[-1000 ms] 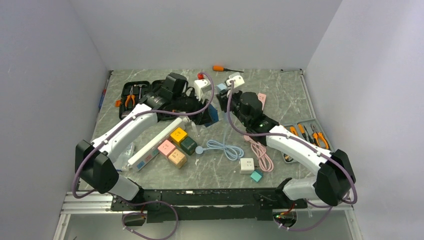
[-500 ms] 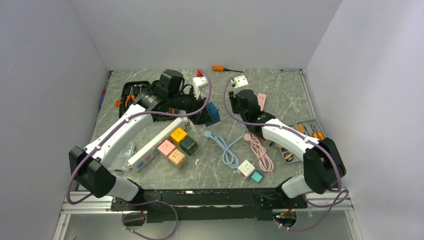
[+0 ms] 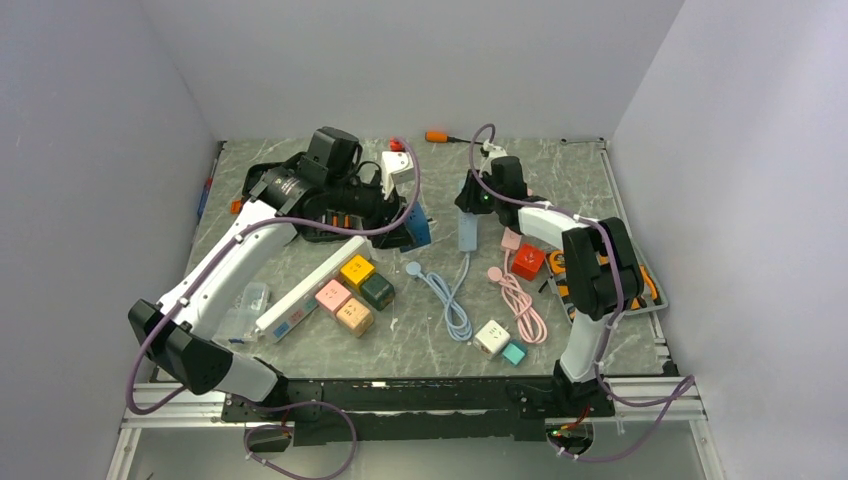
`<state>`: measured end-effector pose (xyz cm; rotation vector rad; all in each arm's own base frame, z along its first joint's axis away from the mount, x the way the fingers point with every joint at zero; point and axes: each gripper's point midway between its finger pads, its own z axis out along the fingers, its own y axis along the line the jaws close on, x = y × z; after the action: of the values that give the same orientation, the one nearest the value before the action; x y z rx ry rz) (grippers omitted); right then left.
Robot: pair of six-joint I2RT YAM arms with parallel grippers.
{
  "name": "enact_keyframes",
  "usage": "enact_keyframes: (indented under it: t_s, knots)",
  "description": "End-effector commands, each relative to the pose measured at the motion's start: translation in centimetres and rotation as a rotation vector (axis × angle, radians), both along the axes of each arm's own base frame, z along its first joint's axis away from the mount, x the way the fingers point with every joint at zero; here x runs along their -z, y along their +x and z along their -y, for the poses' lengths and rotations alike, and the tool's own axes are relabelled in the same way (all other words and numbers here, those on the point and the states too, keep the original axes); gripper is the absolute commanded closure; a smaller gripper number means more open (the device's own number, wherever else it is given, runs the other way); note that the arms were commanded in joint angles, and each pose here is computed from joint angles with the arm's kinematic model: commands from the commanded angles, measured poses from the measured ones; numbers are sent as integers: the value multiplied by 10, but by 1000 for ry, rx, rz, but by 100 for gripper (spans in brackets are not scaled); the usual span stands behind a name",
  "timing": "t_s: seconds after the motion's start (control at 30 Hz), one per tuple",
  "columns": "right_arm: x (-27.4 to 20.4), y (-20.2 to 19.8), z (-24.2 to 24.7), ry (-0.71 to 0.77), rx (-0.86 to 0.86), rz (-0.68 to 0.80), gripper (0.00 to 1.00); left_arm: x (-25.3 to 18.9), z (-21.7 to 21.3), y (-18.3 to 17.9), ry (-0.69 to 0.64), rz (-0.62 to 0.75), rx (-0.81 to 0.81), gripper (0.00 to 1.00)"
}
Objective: Pull the plug off the socket
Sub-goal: Place the socket at the center of the board.
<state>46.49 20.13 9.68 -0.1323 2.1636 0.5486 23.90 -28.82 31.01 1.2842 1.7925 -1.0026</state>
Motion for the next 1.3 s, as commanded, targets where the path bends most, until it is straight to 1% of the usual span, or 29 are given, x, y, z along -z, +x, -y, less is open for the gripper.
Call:
enact_keyframes:
  t_s: [0.0,0.03,0.1,0.13,0.17,0.2,0.23,0.27,0.33,0.43,0.5,0.6,0.7,0.83,0.9,0.93,0.97,1.03,1.1,1.17,1.27]
  knots:
    - [-24,14,-19,137,-45,19,73,2,-5,10,1,25,-29,100]
    - [-21,16,-17,118,-37,9,69,0,-4,11,-12,36,-33,100]
    - [-17,20,-10,86,-9,1,65,-1,-2,14,-29,41,-40,100]
    - [-16,22,-6,64,6,-7,56,-2,0,15,-36,41,-38,100]
    - [-17,23,-3,55,13,-8,45,-3,0,17,-39,38,-41,100]
    - [-18,23,-2,53,15,-8,32,-4,2,19,-44,36,-39,100]
    - [-20,21,-2,52,13,-4,23,-4,3,19,-50,32,-30,100]
    - [-25,20,-1,53,10,7,18,-6,4,18,-60,34,-12,100]
    - [-44,16,1,58,1,51,11,-7,6,12,-76,31,43,100]
    - [-77,5,5,61,-6,120,4,-9,8,-2,-88,12,127,100]
    - [-105,-9,5,80,-38,182,2,-8,7,-10,-82,-4,177,100]
    - [-151,-45,-4,136,-166,283,1,-3,2,-22,-67,-8,238,100]
    - [-188,-97,-19,193,-371,359,0,0,-4,-35,-63,5,293,100]
    - [-229,-188,-37,298,-716,456,0,-7,-10,-56,-91,13,376,100]
    - [-240,-223,-48,306,-828,483,0,-10,-13,-65,-101,19,409,100]
    - [-248,-235,-54,290,-866,519,0,-10,-14,-66,-101,22,411,100]
    - [-247,-247,-63,267,-901,512,0,-11,-15,-67,-99,29,410,100]
    - [-245,-261,-81,201,-953,507,0,-10,-16,-67,-92,42,411,100]
    - [-235,-266,-94,151,-987,462,0,-11,-18,-68,-87,50,406,100]
    - [-227,-269,-103,137,-1010,433,0,-11,-20,-70,-87,56,400,100]
    - [-223,-273,-109,135,-1026,442,0,-11,-21,-71,-91,64,391,100]
